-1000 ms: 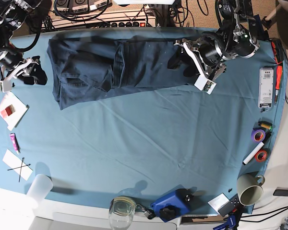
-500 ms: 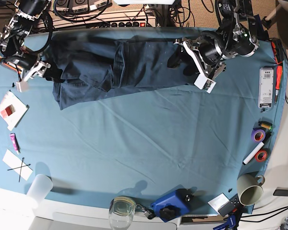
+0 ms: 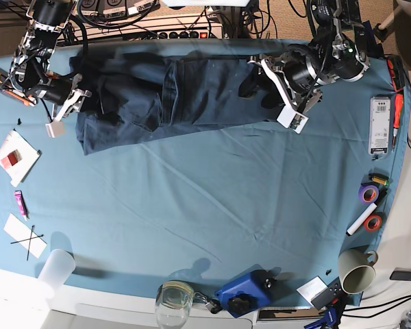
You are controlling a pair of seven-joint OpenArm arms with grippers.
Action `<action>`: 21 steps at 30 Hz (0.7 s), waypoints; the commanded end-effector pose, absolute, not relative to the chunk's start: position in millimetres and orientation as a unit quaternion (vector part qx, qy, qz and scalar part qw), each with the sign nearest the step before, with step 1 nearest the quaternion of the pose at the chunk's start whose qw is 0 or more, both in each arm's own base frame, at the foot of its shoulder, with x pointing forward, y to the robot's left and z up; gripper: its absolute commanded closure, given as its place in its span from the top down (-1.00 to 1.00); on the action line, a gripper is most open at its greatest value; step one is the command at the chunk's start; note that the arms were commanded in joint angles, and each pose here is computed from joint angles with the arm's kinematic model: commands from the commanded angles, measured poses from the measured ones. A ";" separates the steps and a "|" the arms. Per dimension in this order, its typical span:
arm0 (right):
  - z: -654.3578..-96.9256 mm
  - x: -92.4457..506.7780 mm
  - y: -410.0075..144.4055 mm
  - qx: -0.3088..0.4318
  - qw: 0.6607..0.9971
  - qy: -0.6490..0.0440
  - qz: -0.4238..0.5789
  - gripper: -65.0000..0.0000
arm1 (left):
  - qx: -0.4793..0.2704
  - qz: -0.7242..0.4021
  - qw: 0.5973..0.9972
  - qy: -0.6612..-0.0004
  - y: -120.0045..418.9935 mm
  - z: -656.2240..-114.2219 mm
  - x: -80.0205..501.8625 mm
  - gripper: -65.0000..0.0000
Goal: Fold the T-shirt properly
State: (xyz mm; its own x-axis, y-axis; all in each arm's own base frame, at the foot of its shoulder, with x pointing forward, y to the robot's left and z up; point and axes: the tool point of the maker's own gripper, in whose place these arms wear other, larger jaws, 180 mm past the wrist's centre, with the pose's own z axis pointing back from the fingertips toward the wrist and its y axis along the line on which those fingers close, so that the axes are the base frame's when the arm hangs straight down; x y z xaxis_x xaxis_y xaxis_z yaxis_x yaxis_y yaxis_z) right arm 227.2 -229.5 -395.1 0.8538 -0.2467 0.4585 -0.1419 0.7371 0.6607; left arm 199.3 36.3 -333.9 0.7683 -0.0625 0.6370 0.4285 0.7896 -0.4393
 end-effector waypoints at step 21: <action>-337.8 303.6 -327.1 0.123 0.928 -0.352 -0.020 -1.00 | -0.278 -0.139 0.898 -0.311 40.8 -333.4 198.2 0.10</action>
State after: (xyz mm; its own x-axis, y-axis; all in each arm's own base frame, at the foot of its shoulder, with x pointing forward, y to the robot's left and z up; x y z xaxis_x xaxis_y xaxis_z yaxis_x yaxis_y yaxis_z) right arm 290.7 -318.2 -358.6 0.7948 -0.1343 0.5919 -0.0366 0.9628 0.2676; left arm 195.2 42.5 -342.0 0.7871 -0.0836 0.6111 0.4085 0.8131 -0.4148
